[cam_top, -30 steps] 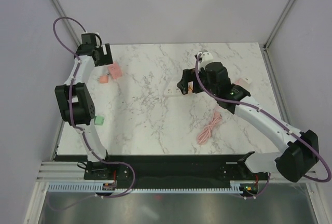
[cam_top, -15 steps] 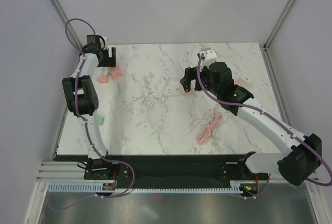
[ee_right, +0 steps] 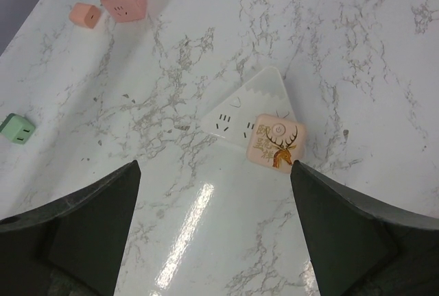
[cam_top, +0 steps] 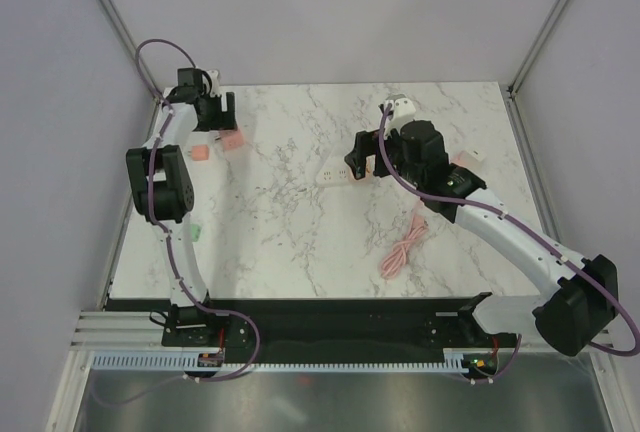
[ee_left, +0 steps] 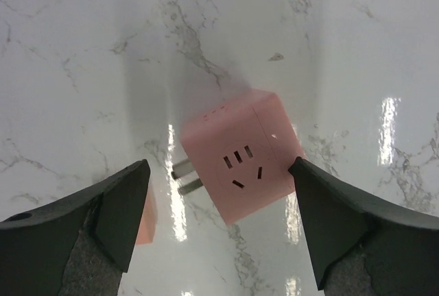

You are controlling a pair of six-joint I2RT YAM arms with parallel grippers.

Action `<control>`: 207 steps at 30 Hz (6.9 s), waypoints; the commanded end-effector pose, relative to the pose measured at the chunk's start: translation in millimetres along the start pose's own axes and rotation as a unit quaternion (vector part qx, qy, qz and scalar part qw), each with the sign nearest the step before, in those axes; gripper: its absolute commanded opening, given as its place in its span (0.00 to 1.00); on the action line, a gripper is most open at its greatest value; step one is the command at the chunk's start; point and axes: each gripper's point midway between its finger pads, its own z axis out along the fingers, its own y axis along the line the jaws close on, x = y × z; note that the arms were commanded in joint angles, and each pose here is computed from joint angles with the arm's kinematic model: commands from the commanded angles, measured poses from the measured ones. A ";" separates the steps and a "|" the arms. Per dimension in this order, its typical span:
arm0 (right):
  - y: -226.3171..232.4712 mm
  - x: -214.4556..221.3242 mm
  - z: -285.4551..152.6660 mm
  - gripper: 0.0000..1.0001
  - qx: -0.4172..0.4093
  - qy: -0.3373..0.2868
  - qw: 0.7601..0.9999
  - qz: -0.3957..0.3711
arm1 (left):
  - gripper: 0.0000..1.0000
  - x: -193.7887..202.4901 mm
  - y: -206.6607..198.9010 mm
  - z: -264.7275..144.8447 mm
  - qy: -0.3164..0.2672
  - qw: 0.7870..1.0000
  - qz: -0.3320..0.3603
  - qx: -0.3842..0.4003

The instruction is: Insert the plug

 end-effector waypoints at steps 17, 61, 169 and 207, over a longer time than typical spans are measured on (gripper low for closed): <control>14.0 9.0 -20.3 0.98 -0.034 0.002 0.997 0.066 | 0.88 27.8 -82.4 -64.3 0.017 0.997 0.002 0.075; 11.9 5.7 23.9 0.98 0.018 -0.035 0.996 0.077 | 0.02 -23.5 -229.1 -193.6 -0.099 0.920 -0.203 0.319; 129.5 31.1 -116.8 0.00 -0.504 0.010 0.848 -0.165 | 0.66 164.5 -364.9 -370.8 -0.033 0.710 0.346 0.612; -34.8 -28.1 -62.8 0.98 -0.053 -0.030 0.979 0.193 | 0.02 37.3 -289.3 -212.1 -0.128 0.972 -0.174 0.090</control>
